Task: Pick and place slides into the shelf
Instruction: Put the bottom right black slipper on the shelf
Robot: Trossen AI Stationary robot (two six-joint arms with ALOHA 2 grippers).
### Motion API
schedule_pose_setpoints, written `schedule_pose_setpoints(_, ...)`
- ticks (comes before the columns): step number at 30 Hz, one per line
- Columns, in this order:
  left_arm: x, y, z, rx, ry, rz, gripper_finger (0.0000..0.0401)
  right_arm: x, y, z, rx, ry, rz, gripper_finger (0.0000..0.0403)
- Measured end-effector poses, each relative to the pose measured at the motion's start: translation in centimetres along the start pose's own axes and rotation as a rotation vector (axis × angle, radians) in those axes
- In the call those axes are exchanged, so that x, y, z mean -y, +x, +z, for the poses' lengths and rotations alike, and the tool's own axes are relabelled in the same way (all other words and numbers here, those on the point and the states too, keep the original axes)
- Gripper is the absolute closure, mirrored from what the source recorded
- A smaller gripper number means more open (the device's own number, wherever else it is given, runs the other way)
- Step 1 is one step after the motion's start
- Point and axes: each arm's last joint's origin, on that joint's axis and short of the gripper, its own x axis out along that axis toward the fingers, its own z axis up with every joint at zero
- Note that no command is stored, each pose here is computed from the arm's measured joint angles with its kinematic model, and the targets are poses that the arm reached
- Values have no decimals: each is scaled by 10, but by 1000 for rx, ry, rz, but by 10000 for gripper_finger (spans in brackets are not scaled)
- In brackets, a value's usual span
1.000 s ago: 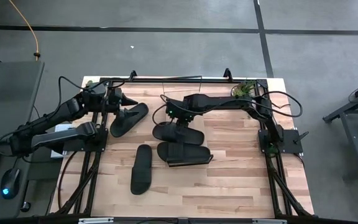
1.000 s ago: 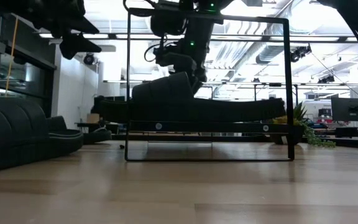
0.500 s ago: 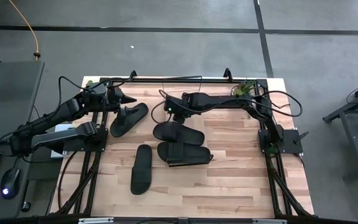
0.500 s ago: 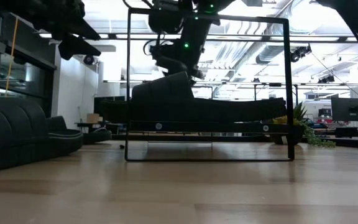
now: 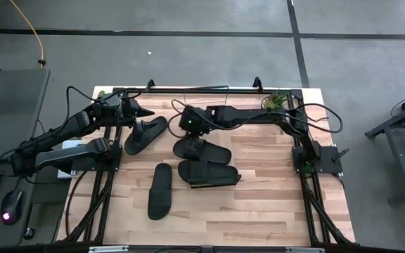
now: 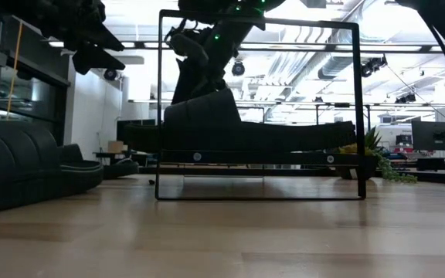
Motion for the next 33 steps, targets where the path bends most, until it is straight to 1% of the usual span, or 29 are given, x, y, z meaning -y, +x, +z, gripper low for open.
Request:
schedule_pose_setpoints(6, 0, 0, 1, 6, 1, -1, 139, -9, 5, -1, 7, 5, 16, 256)
schedule_pose_setpoints(13, 0, 0, 1, 11, 3, -1, 139, -11, 5, 1, 25, 9, 30, 256)
schedule_pose_setpoints(15, 0, 0, 1, 13, 3, 4, 139, -11, 9, 0, 23, 19, 32, 256)
schedule_pose_setpoints(22, -1, 0, 2, 23, 5, 26, 139, -12, 30, -5, -38, 19, 46, 256)
schedule_pose_setpoints(27, -1, 0, 2, 23, 5, 28, 139, -12, 25, 0, -42, 12, 40, 256)
schedule_pose_setpoints(33, -1, 0, 2, 23, 4, 34, 139, -11, 17, -6, -156, 31, 21, 256)
